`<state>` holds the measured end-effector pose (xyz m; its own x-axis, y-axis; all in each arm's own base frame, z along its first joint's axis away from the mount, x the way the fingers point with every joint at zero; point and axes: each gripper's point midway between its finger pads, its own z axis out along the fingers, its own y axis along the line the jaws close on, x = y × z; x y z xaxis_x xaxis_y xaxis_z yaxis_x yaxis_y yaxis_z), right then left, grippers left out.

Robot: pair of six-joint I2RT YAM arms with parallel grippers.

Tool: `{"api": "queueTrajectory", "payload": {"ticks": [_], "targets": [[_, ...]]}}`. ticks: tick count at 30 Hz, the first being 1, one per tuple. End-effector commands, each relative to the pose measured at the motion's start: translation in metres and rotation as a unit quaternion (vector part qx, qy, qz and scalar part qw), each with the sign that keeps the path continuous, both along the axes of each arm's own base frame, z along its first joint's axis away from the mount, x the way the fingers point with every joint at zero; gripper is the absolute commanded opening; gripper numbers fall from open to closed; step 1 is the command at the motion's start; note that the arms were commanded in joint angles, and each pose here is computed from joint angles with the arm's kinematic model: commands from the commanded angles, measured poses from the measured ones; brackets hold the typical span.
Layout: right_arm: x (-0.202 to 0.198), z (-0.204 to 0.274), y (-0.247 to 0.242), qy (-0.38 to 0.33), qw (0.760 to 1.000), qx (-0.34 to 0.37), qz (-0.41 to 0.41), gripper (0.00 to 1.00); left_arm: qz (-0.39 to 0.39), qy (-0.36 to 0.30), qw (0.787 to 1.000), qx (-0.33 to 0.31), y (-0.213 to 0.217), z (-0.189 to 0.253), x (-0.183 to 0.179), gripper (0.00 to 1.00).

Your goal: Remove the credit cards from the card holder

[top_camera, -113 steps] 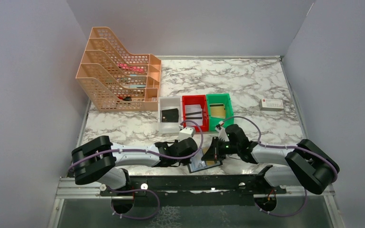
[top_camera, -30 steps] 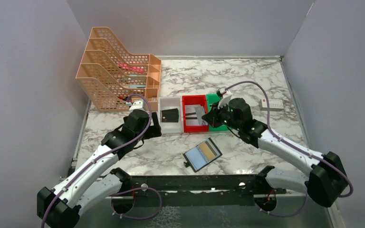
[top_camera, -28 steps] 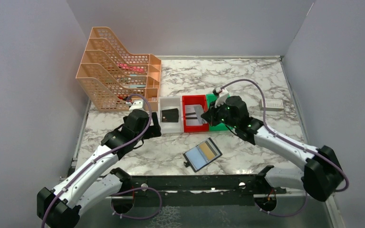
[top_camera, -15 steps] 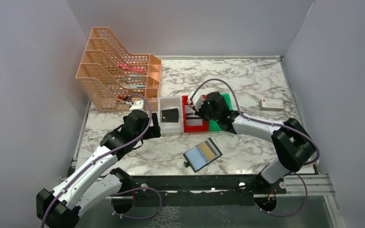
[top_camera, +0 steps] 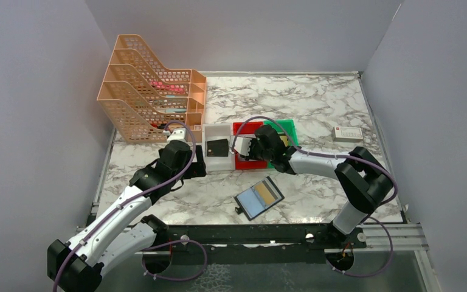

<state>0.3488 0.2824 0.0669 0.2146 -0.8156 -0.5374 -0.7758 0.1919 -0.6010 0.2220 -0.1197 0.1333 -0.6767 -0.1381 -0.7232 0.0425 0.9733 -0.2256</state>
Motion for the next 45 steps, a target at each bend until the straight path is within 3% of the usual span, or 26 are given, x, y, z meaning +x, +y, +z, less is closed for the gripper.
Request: {"api": "queueTrajectory", "payload": {"ticks": [1,5,8,10,12,13,17,20,23,38,45], "targets": [[-0.004,0.034,-0.002,-0.021,0.999,0.028,-0.008,0.34,-0.019,0.001,1.000,-0.008,-0.007,0.006,0.000,0.95],[-0.010,0.080,-0.006,-0.009,0.988,0.132,-0.075,0.37,-0.025,0.004,1.000,-0.010,-0.009,0.005,-0.001,0.95],[-0.033,0.106,-0.014,0.035,0.961,0.246,-0.123,0.39,-0.041,0.003,0.999,-0.019,-0.015,0.006,-0.002,0.95],[-0.048,0.113,-0.027,0.080,0.921,0.331,-0.192,0.40,-0.064,0.005,0.997,-0.032,-0.023,0.006,-0.004,0.95],[-0.067,0.100,-0.043,0.163,0.858,0.390,-0.292,0.42,-0.094,0.004,0.994,-0.053,-0.035,0.008,-0.007,0.94],[-0.079,0.087,-0.047,0.201,0.838,0.396,-0.317,0.43,-0.106,0.003,0.992,-0.064,-0.041,0.008,-0.009,0.93],[-0.132,0.033,-0.063,0.322,0.801,0.337,-0.376,0.40,-0.169,0.016,0.976,-0.135,-0.074,0.009,-0.020,0.89],[-0.161,0.010,-0.062,0.384,0.786,0.316,-0.367,0.39,-0.198,0.041,0.963,-0.180,-0.100,0.003,-0.033,0.85],[-0.180,-0.007,-0.062,0.423,0.773,0.302,-0.364,0.37,-0.223,0.043,0.958,-0.176,-0.130,0.001,-0.052,0.83],[-0.200,-0.040,-0.069,0.467,0.748,0.258,-0.394,0.31,-0.266,0.068,0.948,-0.159,-0.216,-0.028,-0.090,0.80],[-0.170,-0.011,-0.081,0.392,0.759,0.291,-0.432,0.33,-0.243,0.063,0.954,-0.161,-0.222,-0.033,-0.083,0.79]]}}
